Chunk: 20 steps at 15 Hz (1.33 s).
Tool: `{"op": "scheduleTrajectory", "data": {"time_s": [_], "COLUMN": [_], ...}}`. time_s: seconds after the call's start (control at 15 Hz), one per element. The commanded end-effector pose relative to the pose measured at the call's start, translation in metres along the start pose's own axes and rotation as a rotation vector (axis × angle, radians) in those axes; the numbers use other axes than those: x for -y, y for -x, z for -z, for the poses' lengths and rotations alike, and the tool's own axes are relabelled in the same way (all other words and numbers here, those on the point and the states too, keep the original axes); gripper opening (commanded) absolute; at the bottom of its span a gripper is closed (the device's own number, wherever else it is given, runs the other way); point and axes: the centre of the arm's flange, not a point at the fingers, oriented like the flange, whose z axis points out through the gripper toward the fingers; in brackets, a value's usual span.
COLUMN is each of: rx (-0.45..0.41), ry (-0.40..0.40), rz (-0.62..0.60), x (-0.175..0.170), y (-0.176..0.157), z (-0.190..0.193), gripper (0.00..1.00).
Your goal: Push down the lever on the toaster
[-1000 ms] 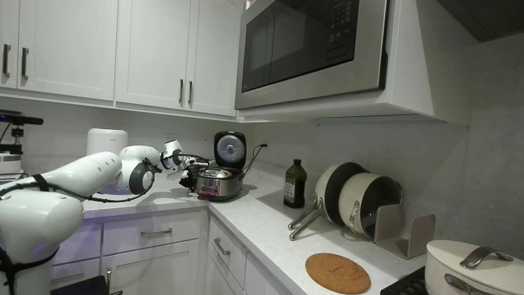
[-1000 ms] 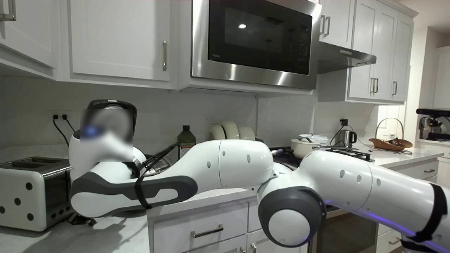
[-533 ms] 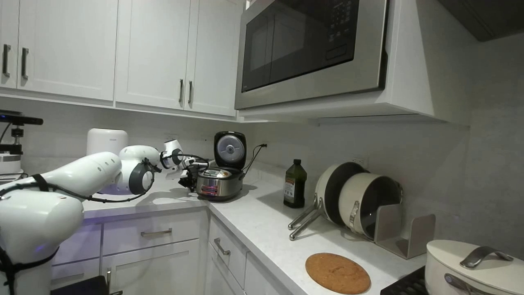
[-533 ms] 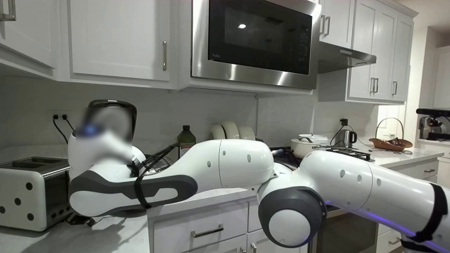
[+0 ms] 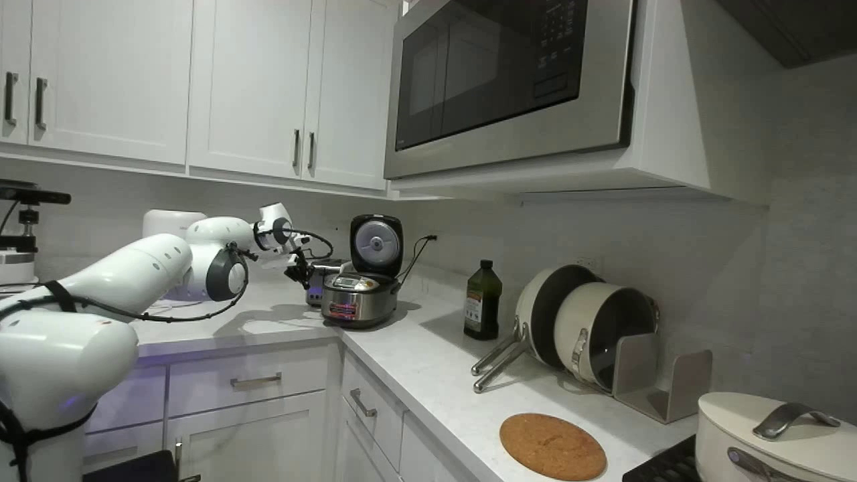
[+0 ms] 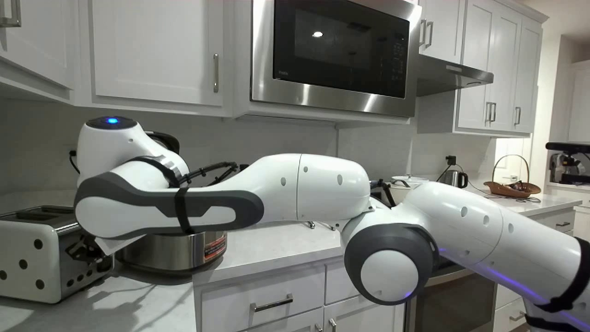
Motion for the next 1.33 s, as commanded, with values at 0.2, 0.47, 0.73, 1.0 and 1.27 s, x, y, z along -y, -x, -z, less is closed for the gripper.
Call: {"op": "scheduleTrajectory", "data": {"time_s": [0.2,0.47,0.73,1.0,1.27], "rx": [0.050,-0.029,-0.197,-0.346,-0.348], "ry": [0.083,0.073,0.071,0.101,0.154], "rz": [-0.127,-0.200,-0.268,-0.280,-0.277], "x": [0.021,0.021,0.024,0.025,0.015], "y": [-0.059,-0.056,-0.054,-0.067,-0.076], "z": [0.091,0.122,0.143,0.153,0.138], "gripper": [0.00,0.00,0.00,0.00,0.00]}}
